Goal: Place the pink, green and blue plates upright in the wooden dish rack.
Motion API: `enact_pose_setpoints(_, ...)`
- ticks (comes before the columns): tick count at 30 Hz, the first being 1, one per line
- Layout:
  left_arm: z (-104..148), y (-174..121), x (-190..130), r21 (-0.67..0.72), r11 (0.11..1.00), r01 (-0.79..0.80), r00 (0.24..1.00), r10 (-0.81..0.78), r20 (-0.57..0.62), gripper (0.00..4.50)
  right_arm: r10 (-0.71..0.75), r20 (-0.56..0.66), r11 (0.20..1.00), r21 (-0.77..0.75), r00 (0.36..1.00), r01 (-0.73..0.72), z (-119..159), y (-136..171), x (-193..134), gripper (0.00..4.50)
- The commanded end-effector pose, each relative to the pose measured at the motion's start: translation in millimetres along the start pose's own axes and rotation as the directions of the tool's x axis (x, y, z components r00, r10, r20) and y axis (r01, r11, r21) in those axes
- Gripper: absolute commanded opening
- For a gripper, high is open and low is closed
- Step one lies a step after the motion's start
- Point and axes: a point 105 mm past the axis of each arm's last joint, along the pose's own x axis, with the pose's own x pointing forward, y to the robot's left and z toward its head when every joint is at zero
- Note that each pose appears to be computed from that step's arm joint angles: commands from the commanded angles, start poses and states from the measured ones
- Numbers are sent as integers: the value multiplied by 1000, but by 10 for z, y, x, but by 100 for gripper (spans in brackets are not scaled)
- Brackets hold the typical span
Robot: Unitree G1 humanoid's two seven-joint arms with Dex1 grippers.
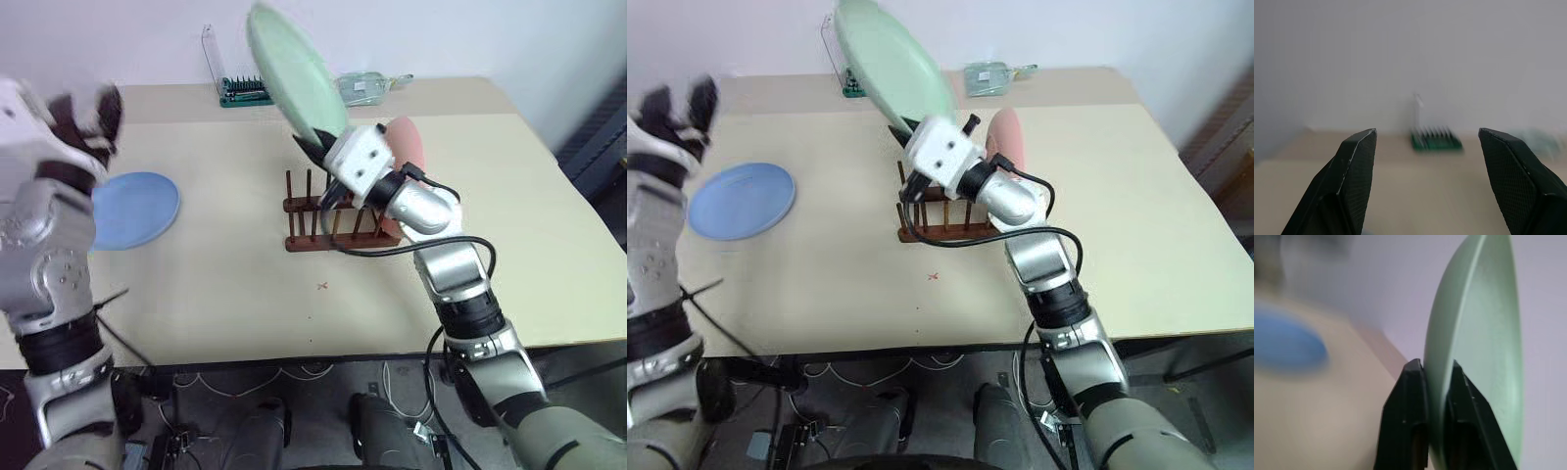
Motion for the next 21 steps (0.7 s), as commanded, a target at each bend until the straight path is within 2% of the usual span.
enact_pose_setpoints(1, -36, -371, -105, 59, 975, 213, 977, -211, -24, 340, -19, 74, 977, 212, 997, 2, 244, 24, -115, 0)
enact_pose_setpoints(3, -104, -489, -161, 51, 960, 274, 961, -272, -46, 340, -46, 63, 959, 283, 997, 26, 253, 13, -146, 0)
enact_pose_setpoints(5, -189, -728, -256, 25, 922, 386, 921, -384, -71, 340, -91, 44, 922, 381, 995, 67, 228, 4, -182, 0)
enact_pose_setpoints(9, -358, -1098, -449, -30, 823, 567, 814, -566, -133, 340, -185, -34, 824, 539, 982, 174, 109, -53, -251, 0)
enact_pose_setpoints(13, -404, -1200, -528, -43, 783, 621, 771, -619, -151, 340, -217, -103, 787, 570, 971, 236, -1, -117, -300, 0)
enact_pose_setpoints(21, -407, -1290, -538, -46, 773, 633, 763, -632, -138, 340, -258, -178, 739, 596, 950, 313, -123, -110, -346, 0)
